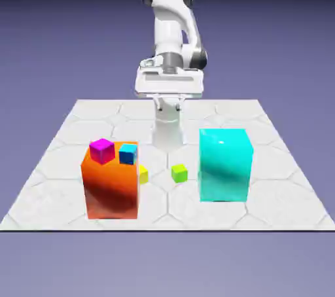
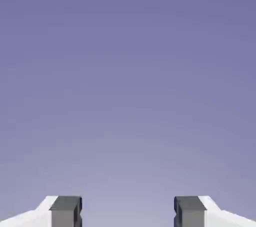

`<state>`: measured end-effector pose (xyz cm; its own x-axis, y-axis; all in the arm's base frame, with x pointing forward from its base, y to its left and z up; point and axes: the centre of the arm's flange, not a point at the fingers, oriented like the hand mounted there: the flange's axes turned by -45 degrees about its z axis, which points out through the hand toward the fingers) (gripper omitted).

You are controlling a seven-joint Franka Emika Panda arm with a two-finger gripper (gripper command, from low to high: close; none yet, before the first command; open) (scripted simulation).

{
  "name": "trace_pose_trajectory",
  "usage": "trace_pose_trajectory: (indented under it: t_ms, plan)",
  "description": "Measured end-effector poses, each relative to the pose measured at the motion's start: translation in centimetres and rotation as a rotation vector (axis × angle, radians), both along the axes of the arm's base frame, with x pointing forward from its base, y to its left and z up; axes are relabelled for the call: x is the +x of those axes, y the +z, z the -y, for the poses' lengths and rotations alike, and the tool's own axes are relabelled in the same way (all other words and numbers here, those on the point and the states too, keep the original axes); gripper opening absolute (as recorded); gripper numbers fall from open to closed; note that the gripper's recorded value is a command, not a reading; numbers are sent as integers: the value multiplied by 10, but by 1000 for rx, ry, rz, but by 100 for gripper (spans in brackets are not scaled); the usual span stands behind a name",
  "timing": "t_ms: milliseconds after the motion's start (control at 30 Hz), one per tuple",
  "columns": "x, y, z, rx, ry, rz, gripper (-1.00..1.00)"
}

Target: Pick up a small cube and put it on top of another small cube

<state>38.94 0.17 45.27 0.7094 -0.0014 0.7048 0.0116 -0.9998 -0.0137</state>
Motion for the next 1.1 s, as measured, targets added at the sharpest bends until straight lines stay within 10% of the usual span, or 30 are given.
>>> trace_pose_trajectory:
  t_ms: [1100]
  plan:
    - [-70, -177, 36, 1060, -1025, -414, 0]
